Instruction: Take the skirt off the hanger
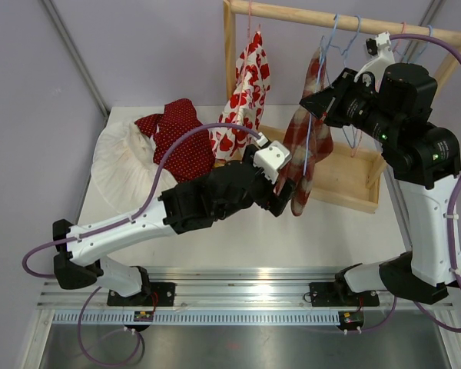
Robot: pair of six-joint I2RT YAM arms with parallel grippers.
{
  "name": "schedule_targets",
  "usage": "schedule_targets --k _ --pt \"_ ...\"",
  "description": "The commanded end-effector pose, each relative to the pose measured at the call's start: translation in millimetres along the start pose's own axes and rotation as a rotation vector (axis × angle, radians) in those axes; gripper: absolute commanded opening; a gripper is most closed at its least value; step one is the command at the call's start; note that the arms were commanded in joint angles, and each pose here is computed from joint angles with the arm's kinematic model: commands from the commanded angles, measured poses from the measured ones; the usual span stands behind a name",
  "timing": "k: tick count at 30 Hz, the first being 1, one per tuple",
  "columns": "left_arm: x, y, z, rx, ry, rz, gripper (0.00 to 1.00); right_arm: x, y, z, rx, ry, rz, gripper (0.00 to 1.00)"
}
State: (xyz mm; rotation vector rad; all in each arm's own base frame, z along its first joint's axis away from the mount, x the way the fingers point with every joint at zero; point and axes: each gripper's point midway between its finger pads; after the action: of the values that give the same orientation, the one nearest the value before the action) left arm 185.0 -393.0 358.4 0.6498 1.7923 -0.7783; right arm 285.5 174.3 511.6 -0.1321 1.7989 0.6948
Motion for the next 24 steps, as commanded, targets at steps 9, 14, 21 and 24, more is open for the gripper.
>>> schedule_targets --k 9,14,21,24 --pt "-27 4 29 -0.080 -0.150 0.016 0.34 -37 29 -31 -0.107 -0.143 -0.027 0.00" --pt "-20 1 43 -0.064 -0.152 0.025 0.00 -37 32 -37 -0.119 -0.144 -0.021 0.00" --pt "95 13 35 -0.062 0.043 -0.073 0.00 -70 37 -50 -0.091 -0.218 -0.078 0.00" --pt "175 25 12 -0.104 0.161 -0.123 0.00 -85 41 -53 -0.096 -0.260 -0.092 0.00"
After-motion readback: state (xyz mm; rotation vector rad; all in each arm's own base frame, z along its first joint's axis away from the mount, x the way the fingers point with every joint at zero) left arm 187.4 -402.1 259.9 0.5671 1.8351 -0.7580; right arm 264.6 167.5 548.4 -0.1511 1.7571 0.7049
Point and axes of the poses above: each gripper's point midway between its finger pads, its own z axis out along the fingers, its own y axis along the line the jaws close on, x = y × z, and after that the axes turned 10 degrees about -z, right-handed
